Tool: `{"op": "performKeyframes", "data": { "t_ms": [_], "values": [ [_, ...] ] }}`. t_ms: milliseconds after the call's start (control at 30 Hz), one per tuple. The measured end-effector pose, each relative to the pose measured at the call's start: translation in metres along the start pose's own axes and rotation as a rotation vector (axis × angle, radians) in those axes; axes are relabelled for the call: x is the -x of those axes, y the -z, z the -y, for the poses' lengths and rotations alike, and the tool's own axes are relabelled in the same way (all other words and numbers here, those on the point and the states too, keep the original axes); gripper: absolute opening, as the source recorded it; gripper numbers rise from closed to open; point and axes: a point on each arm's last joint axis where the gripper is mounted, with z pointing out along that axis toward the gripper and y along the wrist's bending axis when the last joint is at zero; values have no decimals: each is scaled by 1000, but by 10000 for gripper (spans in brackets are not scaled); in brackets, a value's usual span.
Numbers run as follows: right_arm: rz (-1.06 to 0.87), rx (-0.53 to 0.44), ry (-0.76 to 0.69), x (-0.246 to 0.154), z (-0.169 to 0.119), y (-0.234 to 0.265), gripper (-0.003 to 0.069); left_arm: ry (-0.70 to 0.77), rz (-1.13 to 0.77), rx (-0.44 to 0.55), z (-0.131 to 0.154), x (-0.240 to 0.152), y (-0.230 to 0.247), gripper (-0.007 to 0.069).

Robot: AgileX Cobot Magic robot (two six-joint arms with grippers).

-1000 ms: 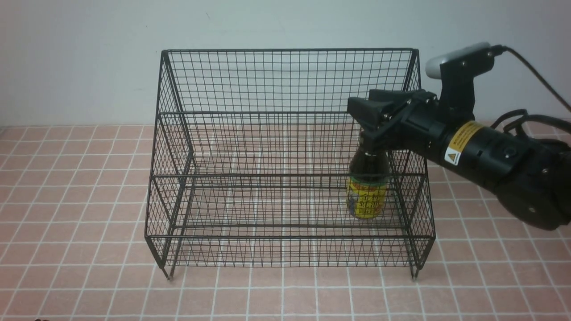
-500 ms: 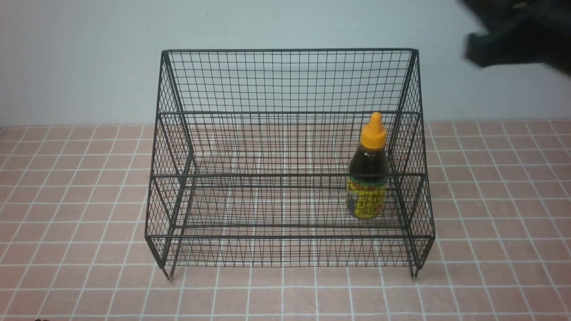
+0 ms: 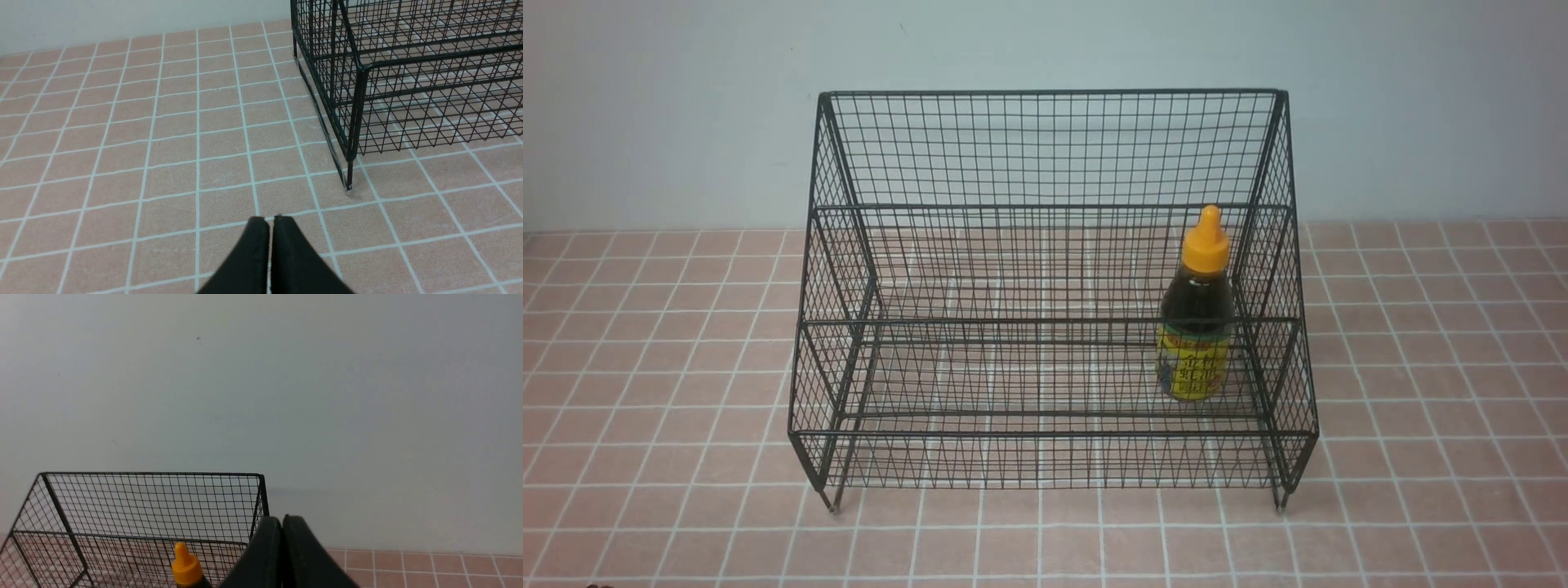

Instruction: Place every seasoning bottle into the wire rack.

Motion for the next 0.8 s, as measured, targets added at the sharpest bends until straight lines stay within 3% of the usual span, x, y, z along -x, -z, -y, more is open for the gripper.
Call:
{"op": "performKeyframes", "data": {
  "t_ms": [267, 800],
  "values": [
    [186, 40, -60, -48, 10, 28, -12, 0, 0, 0, 0, 0, 0, -7],
    [243, 61, -76, -53, 11, 37, -12, 0, 0, 0, 0, 0, 0, -7]
  ]
}}
